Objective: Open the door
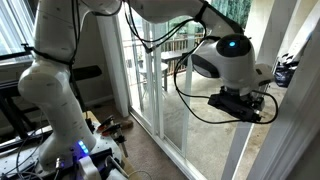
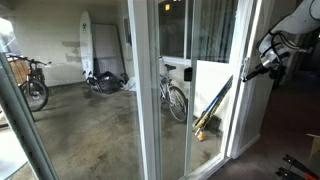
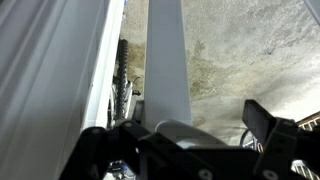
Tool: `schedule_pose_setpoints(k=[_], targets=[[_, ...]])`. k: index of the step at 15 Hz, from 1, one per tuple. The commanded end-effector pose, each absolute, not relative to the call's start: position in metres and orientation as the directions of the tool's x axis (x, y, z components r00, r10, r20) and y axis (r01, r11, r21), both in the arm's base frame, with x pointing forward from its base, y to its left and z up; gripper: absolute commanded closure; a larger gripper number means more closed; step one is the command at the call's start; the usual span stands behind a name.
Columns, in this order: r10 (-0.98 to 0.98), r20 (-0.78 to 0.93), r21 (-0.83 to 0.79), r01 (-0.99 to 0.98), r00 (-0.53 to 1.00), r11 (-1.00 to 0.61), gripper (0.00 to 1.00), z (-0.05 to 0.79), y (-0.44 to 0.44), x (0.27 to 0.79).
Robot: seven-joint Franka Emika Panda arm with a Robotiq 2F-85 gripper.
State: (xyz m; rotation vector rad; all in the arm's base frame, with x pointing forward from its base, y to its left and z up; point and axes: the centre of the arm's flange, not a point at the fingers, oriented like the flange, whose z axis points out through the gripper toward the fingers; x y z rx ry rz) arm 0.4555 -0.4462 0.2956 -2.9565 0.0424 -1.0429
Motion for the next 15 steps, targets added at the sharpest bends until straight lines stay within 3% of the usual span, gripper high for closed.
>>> schedule_pose_setpoints(k=[1, 9, 15], targets=[[0.01, 0.622, -0.017, 0.027, 0.783, -0.999, 0.0, 0.289, -0.438, 0.431], [0.108, 0.715, 0.047, 0.107, 0.691, -0.993, 0.0, 0.305, -0.429, 0.389], [0.106, 0.785, 0.082, 0.067, 0.61, -0.994, 0.0, 0.326, -0.422, 0.412]])
